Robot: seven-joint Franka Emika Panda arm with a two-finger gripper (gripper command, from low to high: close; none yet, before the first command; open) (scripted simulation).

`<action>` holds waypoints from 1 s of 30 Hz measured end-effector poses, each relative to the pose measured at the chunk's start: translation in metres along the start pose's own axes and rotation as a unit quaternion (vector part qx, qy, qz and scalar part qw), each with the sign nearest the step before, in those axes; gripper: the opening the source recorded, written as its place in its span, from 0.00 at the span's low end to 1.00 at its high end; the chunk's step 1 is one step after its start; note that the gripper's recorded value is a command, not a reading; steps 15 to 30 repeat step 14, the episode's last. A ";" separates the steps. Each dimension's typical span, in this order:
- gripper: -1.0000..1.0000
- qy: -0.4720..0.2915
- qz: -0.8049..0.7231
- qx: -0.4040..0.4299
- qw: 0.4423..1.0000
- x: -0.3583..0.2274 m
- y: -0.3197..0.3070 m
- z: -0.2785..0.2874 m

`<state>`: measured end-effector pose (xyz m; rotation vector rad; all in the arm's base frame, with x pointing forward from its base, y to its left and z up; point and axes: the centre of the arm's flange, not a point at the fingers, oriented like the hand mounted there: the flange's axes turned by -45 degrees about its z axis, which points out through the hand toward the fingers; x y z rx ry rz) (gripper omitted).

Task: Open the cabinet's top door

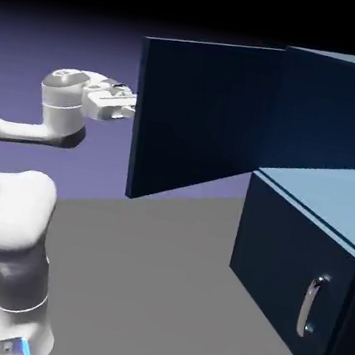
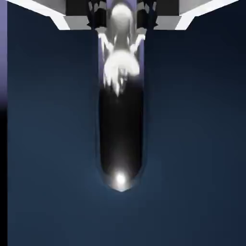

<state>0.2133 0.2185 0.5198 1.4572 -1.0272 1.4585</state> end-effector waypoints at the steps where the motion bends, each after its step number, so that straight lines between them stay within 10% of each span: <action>1: 0.00 0.000 0.000 -0.012 1.000 0.000 -0.004 -0.009; 13: 0.00 0.000 0.000 -0.141 0.990 0.000 -0.056 -0.101; 14: 1.00 0.000 0.000 -0.148 0.989 0.000 -0.060 -0.106; 30: 1.00 0.000 0.000 -0.148 0.989 0.000 -0.060 -0.106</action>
